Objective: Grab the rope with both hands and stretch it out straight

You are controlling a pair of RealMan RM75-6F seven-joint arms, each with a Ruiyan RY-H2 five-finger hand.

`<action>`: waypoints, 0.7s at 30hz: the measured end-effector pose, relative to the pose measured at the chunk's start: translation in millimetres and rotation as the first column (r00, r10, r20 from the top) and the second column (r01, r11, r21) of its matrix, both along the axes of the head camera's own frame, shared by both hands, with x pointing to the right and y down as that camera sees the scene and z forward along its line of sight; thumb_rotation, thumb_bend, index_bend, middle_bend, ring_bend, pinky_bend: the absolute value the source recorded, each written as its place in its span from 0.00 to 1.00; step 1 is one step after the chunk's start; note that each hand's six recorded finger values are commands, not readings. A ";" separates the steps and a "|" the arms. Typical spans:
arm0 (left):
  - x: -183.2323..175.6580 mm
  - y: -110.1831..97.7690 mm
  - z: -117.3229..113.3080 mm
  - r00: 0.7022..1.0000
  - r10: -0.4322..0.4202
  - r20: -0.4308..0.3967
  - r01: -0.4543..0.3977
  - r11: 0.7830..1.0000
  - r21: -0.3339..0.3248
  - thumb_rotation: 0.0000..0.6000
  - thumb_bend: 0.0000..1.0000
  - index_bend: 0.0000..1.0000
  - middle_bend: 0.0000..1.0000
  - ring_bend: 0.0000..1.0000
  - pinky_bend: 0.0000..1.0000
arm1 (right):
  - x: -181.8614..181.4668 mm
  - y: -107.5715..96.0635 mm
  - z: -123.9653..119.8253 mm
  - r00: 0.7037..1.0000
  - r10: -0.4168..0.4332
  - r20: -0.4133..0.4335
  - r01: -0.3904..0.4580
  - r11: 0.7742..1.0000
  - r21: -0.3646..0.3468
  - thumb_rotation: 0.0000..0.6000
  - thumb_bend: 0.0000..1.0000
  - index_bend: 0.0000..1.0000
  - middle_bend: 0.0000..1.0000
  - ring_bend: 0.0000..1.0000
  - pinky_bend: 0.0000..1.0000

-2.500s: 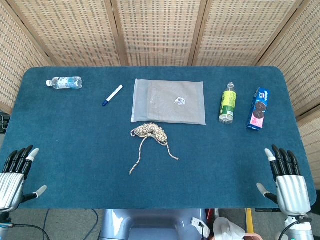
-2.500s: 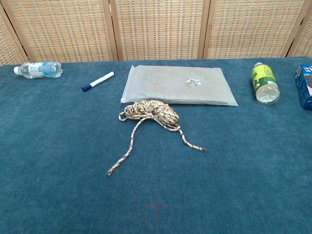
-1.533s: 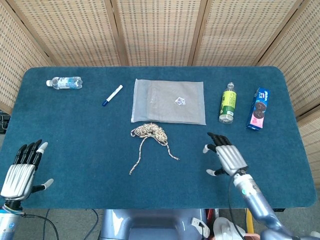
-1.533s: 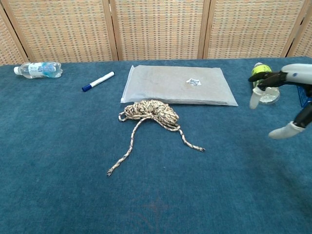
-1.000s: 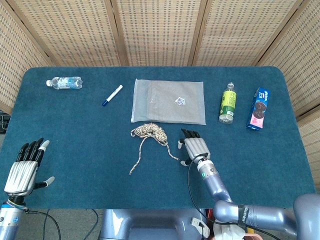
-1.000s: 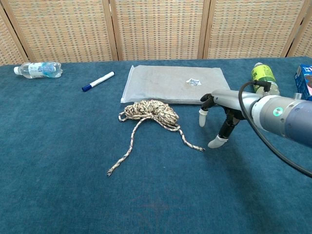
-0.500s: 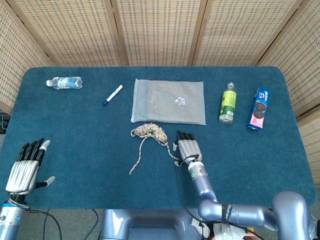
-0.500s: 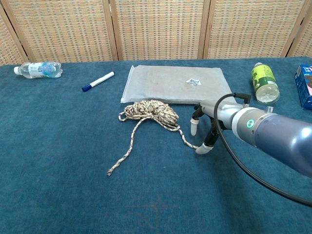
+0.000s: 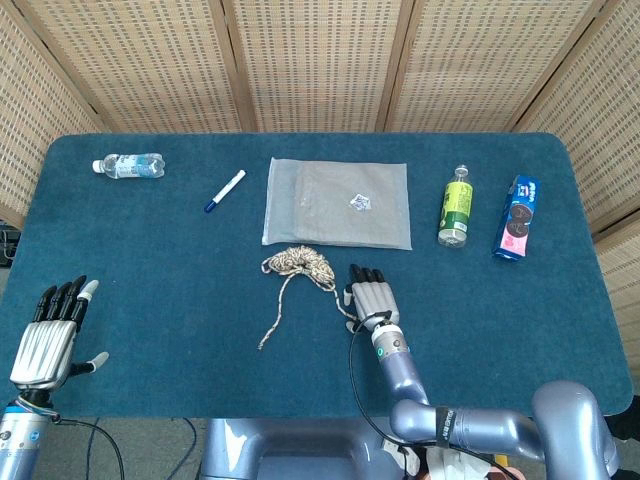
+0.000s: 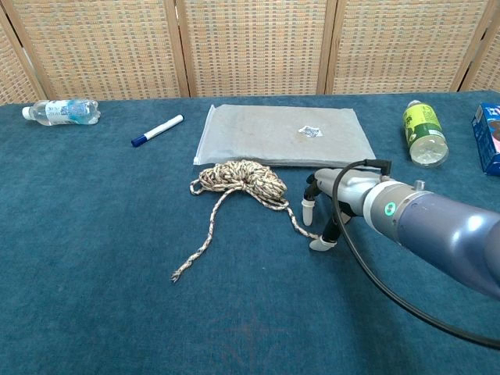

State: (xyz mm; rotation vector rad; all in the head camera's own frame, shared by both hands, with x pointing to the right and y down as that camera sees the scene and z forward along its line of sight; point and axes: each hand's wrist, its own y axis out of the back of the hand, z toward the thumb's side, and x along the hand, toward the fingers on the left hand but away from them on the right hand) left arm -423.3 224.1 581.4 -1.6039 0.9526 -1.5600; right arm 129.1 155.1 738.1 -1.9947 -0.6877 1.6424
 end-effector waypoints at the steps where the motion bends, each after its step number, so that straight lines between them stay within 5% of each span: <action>1: 0.1 0.2 0.3 1.000 0.001 0.002 -0.001 1.000 -0.001 1.00 0.00 0.00 0.00 0.00 0.00 | 0.7 0.4 1.0 1.000 -0.004 -0.006 0.004 1.000 0.000 1.00 0.27 0.45 0.00 0.00 0.00; 10: 1.3 0.9 2.2 1.000 0.004 0.008 -0.004 1.000 -0.004 1.00 0.00 0.00 0.00 0.00 0.00 | 3.4 0.6 2.9 1.000 -0.009 -0.013 0.009 1.000 0.000 1.00 0.43 0.55 0.00 0.00 0.00; 21: 1.5 1.7 2.6 1.000 0.005 0.008 -0.005 1.000 -0.006 1.00 0.00 0.00 0.00 0.00 0.00 | 5.0 4.3 5.7 1.000 -0.024 -0.019 0.024 1.000 -0.008 1.00 0.43 0.65 0.00 0.00 0.00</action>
